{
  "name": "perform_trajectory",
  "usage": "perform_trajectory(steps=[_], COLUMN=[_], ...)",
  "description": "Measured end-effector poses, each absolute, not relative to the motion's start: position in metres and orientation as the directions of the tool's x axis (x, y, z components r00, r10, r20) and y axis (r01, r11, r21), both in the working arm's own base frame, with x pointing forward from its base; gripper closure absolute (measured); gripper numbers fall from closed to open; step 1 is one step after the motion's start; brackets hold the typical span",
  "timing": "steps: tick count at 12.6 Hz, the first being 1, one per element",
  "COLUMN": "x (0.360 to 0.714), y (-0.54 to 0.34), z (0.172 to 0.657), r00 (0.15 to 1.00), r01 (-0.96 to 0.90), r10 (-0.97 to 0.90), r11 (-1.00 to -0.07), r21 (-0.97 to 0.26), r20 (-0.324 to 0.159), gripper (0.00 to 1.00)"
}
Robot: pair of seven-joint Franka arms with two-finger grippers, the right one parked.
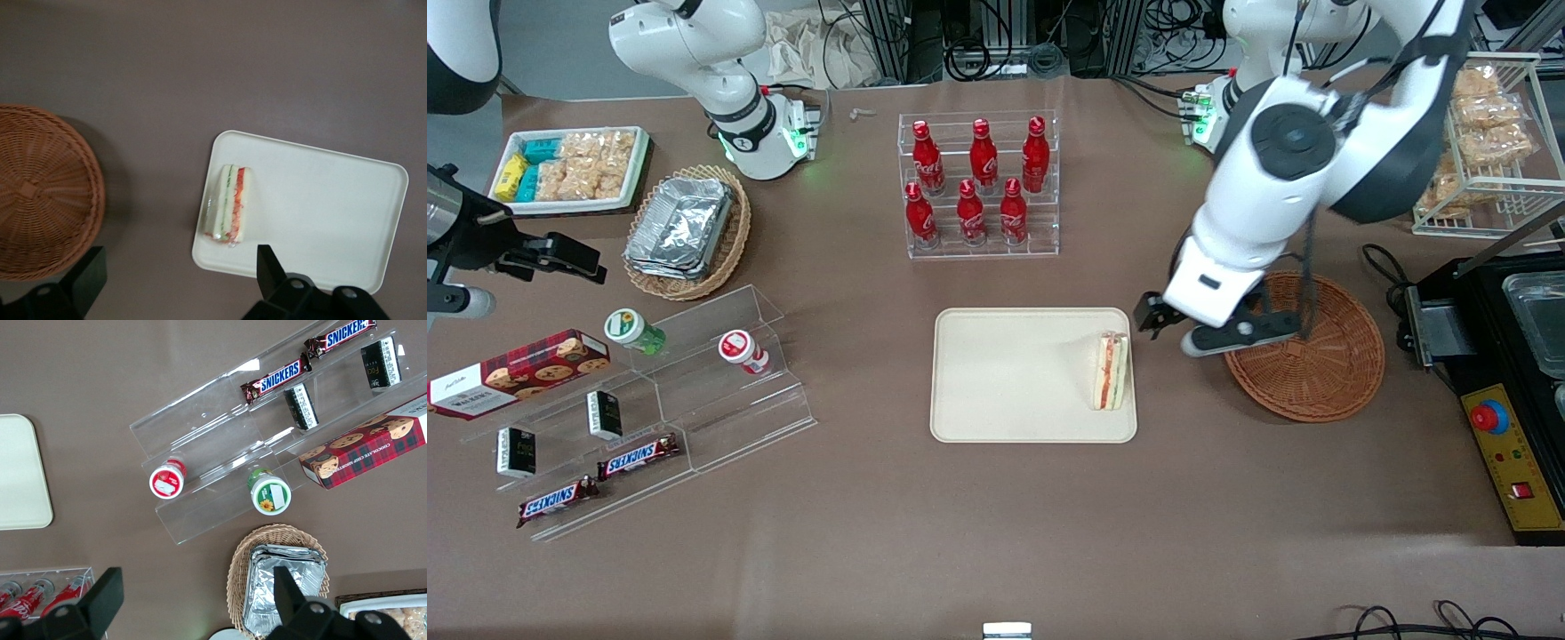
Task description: Place sandwich from basket to tray
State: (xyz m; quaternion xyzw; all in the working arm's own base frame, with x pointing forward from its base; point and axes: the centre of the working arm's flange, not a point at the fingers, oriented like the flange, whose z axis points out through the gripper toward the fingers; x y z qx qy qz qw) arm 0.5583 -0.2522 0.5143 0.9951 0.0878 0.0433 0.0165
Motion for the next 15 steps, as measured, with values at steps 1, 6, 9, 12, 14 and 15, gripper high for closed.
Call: perform_trajectory(steps=[1,6,9,12,14,15], x=[0.556,0.543,0.538,0.532,0.531,0.531], y=[-0.229,-0.113,-0.081,-0.063,-0.06,-0.061], z=[0.528,0.58,0.585,0.583,0.585,0.586], r00=[0.985,0.995,0.994,0.995,0.996,0.996], r01=[0.158,0.089,0.101,0.091,0.089,0.087], r10=[0.16,0.089,0.101,0.091,0.09,0.087], r11=[-0.987,-0.996,-0.995,-0.996,-0.996,-0.996], r21=[0.035,0.01,0.01,0.008,0.009,0.009], r20=[0.07,0.034,0.033,0.027,0.029,0.029], gripper=[0.0,0.0,0.0,0.0,0.0,0.0])
